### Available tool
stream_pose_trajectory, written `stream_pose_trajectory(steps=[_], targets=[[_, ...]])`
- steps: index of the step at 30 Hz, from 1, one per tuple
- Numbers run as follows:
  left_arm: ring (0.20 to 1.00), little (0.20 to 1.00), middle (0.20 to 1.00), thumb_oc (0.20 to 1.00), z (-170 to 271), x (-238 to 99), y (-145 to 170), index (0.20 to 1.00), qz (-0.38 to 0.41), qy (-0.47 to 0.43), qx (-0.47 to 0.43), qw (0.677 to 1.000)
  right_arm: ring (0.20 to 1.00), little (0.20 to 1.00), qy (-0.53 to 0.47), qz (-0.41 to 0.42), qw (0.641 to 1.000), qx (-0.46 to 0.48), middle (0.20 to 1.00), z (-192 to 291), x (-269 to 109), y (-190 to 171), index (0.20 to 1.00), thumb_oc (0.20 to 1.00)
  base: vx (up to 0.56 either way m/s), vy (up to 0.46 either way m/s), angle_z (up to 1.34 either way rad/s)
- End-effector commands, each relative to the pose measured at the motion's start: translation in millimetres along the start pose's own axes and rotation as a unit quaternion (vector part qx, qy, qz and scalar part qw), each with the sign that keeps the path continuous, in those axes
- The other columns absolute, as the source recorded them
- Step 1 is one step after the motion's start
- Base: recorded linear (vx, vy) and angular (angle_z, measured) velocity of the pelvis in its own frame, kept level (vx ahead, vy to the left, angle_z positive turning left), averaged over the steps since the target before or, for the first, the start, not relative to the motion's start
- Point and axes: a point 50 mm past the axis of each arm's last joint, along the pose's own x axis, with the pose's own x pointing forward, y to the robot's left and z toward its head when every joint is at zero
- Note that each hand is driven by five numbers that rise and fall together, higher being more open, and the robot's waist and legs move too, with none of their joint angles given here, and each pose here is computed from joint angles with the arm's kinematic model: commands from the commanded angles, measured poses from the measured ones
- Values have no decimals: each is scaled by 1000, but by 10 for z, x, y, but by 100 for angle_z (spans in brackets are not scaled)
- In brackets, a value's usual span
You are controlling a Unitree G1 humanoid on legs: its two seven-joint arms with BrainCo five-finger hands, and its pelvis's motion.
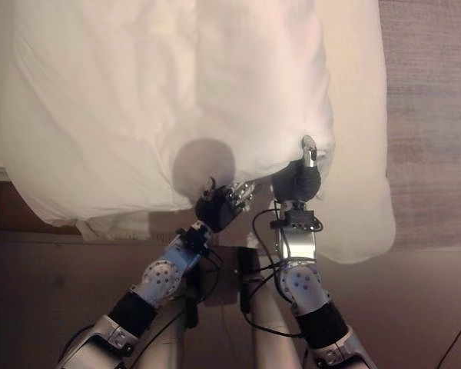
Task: Make the bed
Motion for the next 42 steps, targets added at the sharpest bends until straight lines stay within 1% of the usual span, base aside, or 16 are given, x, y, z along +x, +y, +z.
stream_pose_trajectory(steps=[1, 7, 13, 17, 21, 23, 25, 28, 29, 30, 32, 40, 42], targets=[[1000, 1000, 1000, 1000, 2, 5, -125, 1000, -52, -43, -35, 997, 200, 200, -36, 100, 994, 26, 200, 39, -41, 374, 200, 200, 0, 0, 0], [1000, 1000, 1000, 1000, 229, -72, -86, 1000, -62, -105, -32, 992, 200, 200, -45, 110, 993, 18, 200, 82, -49, 388, 200, 200, 1, -1, -1], [1000, 1000, 1000, 1000, 428, -198, 40, 1000, -34, -162, -18, 986, 200, 200, -46, 111, 993, 10, 200, 106, -72, 375, 200, 200, 0, 0, 0], [1000, 1000, 1000, 1000, 621, -339, 259, 1000, 34, -204, 8, 978, 200, 200, -45, 107, 993, -4, 200, 133, -71, 351, 200, 200, 0, 0, 0], [1000, 1000, 1000, 1000, 922, -502, 466, 1000, 108, -257, 39, 960, 200, 200, -47, 96, 994, -17, 200, 170, -60, 304, 200, 200, 0, 0, 0], [1000, 1000, 1000, 1000, 1001, -544, 509, 1000, 121, -272, 38, 954, 200, 200, -46, 94, 994, -18, 200, 171, -60, 292, 200, 200, 0, 0, 0], [1000, 1000, 1000, 1000, 1172, -675, 611, 1000, 158, -306, 45, 938, 200, 200, -47, 80, 995, -26, 200, 199, -70, 237, 200, 200, 0, 0, 0], [1000, 1000, 1000, 1000, 1266, -744, 661, 1000, 179, -320, 51, 929, 200, 200, -50, 77, 995, -31, 200, 232, -74, 218, 200, 200, 0, 0, 0], [1000, 1000, 1000, 1000, 1370, -852, 706, 1000, 204, -342, 59, 916, 200, 200, -50, 71, 995, -40, 200, 269, -88, 189, 200, 200, 0, 0, 0], [1000, 1000, 1000, 1000, 1376, -850, 705, 1000, 204, -342, 59, 915, 200, 200, -50, 71, 995, -39, 200, 268, -86, 191, 200, 200, 0, 0, 0], [1000, 1000, 1000, 1000, 1541, -1014, 751, 1000, 243, -382, 66, 889, 200, 200, -50, 64, 995, -49, 200, 295, -97, 170, 200, 200, 5, -2, 2], [1000, 1000, 1000, 1000, 1827, -1442, 868, 1000, 378, -492, 39, 784, 200, 200, -60, 34, 996, -58, 200, 352, -110, 109, 200, 200, -1, 0, 1], [1000, 1000, 1000, 1000, 1875, -1508, 877, 1000, 403, -494, 50, 769, 200, 200, -60, 29, 996, -63, 200, 368, -113, 109, 200, 200, 0, 0, 0]])
